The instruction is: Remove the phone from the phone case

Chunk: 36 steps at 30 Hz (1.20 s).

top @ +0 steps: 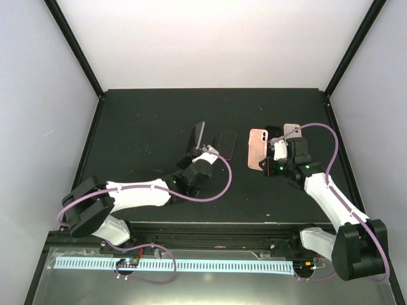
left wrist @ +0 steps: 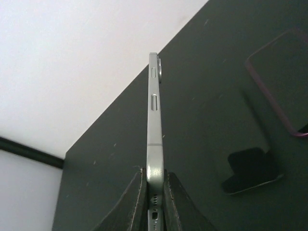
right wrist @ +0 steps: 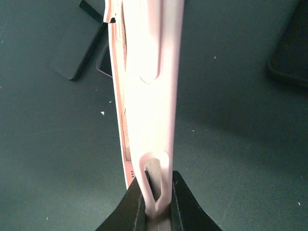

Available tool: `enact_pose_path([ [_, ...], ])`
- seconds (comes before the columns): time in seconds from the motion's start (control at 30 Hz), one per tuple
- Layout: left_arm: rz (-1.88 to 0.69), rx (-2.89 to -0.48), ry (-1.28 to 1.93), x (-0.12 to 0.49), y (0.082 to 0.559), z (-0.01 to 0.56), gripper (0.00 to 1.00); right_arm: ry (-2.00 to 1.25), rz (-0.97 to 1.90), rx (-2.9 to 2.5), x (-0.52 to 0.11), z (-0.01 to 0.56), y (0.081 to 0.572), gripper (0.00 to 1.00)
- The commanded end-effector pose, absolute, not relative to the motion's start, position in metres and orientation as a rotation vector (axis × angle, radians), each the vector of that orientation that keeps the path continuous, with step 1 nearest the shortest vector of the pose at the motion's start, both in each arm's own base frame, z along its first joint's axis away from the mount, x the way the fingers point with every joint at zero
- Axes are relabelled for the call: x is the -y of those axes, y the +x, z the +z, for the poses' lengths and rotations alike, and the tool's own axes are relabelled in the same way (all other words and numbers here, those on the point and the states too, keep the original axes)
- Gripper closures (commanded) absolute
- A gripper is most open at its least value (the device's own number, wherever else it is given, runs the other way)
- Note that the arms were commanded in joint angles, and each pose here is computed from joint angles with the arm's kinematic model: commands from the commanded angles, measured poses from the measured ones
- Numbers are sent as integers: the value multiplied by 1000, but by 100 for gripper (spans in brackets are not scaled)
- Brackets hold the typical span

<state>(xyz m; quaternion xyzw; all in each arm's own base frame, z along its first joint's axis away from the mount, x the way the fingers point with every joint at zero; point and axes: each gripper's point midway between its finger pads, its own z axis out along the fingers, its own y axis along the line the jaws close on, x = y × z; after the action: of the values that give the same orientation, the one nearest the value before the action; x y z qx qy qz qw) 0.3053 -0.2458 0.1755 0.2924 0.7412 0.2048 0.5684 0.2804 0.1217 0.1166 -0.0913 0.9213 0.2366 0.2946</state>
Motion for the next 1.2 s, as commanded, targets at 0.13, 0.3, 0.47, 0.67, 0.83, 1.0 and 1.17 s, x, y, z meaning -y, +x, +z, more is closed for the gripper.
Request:
enact_pose_path([
  [0.13, 745, -1810, 728, 216, 343, 154, 99, -232, 675, -2416, -117, 124, 288, 99],
  [0.3, 884, -1850, 792, 205, 357, 128, 98, -212, 698, -2416, -113, 128, 289, 99],
  [0.47, 960, -1904, 807, 192, 365, 113, 98, -195, 716, -2415, -110, 128, 289, 99],
  [0.67, 983, -1977, 849, 183, 370, 90, 96, -194, 735, -2426, -111, 127, 289, 99],
  [0.83, 998, -2022, 860, 183, 372, 78, 90, -193, 730, -2421, -109, 128, 289, 99],
  [1.0, 1035, -2053, 873, 176, 370, 67, 69, -195, 736, -2412, -109, 131, 289, 99],
  [1.17, 1027, -2079, 836, 173, 367, 64, 61, -196, 736, -2411, -108, 131, 290, 99],
])
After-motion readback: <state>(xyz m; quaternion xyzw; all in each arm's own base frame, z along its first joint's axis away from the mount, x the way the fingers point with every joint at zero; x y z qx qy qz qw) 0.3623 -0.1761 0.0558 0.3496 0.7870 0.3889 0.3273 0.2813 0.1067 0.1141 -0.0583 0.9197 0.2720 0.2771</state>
